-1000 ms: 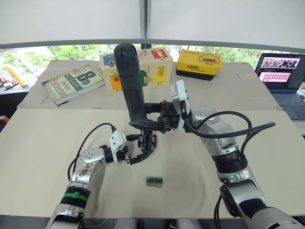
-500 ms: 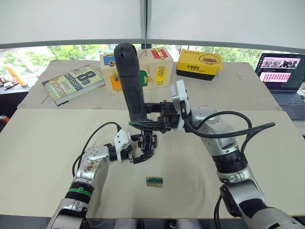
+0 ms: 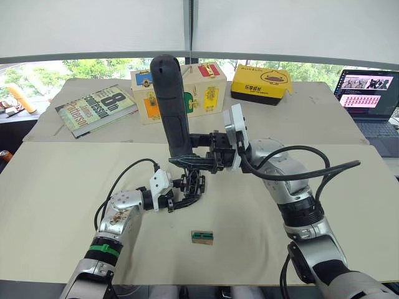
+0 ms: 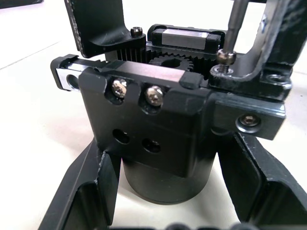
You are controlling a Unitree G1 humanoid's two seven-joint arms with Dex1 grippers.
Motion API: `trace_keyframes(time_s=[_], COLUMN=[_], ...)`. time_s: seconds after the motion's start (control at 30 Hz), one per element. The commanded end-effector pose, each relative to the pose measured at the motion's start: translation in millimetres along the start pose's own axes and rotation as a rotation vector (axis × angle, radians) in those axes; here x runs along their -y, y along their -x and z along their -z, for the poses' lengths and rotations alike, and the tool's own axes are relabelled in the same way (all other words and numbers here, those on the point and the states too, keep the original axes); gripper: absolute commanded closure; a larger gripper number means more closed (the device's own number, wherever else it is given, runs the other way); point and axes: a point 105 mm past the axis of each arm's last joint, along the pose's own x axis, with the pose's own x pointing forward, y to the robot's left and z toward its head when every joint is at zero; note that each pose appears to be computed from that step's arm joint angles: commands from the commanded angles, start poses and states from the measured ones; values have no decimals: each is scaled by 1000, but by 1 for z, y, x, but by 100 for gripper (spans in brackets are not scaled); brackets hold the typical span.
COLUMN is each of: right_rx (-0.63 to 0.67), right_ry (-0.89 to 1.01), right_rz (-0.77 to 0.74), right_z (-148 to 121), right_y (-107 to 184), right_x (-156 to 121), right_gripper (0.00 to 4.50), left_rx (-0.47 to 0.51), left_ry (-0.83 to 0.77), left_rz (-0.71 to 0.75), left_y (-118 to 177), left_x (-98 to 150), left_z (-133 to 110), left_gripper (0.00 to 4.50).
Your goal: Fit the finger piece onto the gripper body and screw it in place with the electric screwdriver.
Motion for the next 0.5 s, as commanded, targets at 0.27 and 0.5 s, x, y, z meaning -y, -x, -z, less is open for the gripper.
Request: trace_keyframes(time_s=[0.27,0.5], right_rx=[-20,-24], right_ry=[-12,-52], right_rz=[6,57], right_z=[9,26], right_y=[-4,-1], right_x=[-8,-6], right_gripper=[257,257], left_rx=[-10,-18], left_ry=[-39,-29], left_rz=[25,15], left_y=[-7,-7], left_x=[6,8], left_z=[-4,0], left_gripper=[205,205])
